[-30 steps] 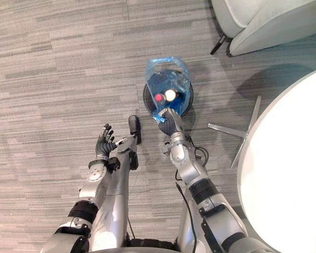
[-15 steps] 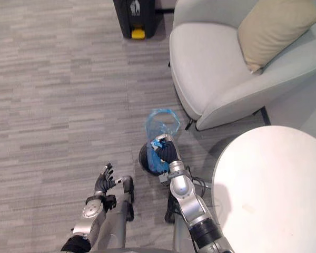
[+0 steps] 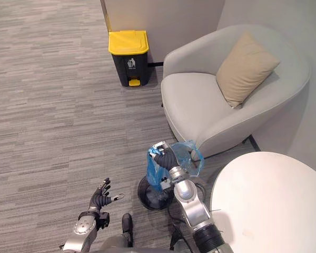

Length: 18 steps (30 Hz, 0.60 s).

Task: Gather rubbish on tea table into small bin, then transfer packed bag to large trash can.

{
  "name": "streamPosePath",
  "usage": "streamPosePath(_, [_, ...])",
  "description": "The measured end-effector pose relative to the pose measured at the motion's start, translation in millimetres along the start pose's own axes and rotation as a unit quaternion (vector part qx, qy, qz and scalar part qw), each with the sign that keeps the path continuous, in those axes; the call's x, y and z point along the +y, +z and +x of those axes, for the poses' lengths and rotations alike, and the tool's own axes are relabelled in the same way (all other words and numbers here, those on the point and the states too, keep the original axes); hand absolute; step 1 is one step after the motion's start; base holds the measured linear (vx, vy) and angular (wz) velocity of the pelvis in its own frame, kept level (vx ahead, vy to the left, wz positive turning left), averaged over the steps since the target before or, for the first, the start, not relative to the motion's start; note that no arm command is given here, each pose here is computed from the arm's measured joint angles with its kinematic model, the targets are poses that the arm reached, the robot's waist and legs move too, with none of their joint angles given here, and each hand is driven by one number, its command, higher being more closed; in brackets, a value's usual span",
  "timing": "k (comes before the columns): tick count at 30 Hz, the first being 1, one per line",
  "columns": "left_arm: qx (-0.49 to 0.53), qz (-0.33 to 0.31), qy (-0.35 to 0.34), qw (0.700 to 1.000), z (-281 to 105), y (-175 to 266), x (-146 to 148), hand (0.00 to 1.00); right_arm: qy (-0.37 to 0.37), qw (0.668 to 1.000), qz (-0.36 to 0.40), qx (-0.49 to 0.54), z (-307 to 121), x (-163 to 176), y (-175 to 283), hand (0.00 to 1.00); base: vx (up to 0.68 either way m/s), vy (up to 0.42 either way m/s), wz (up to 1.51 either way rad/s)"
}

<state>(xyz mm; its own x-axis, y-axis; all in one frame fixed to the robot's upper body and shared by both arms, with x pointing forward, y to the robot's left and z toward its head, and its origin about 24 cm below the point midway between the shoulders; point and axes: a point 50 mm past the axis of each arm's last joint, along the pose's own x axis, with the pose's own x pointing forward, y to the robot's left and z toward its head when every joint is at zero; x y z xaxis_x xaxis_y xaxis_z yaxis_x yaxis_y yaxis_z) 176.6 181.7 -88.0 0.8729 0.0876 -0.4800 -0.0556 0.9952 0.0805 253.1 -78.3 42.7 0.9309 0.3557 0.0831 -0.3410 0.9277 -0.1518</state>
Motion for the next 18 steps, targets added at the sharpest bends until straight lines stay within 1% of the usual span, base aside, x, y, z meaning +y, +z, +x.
streamPosePath(2, [-0.01, 0.002, -0.01, 1.0, 0, 4, -4, 0.0, 0.006, 1.0, 0.013, 0.002, -1, -3, -1, 1.0, -0.09, 0.036, 0.0])
streamPosePath(6, [-0.037, 0.006, -0.038, 0.999, -6, 14, -13, 0.0, 0.043, 0.998, 0.031, -0.014, -3, -3, 7, 1.0, -0.1, 0.04, -0.07])
streamPosePath(8, [-0.061, 0.031, -0.055, 0.996, -7, 24, -17, 0.0, 0.066, 0.996, 0.052, -0.032, -2, 0, 16, 1.0, -0.05, 0.027, -0.09])
streamPosePath(11, [-0.1, 0.055, -0.073, 0.991, -7, 41, -24, 0.0, 0.074, 0.993, 0.08, -0.042, 0, -1, 21, 1.0, 0.0, 0.007, -0.02])
streamPosePath(18, [-0.173, 0.098, -0.117, 0.973, -9, 70, -48, 0.0, 0.095, 0.988, 0.105, -0.063, 10, 0, 33, 1.0, 0.04, 0.0, -0.01])
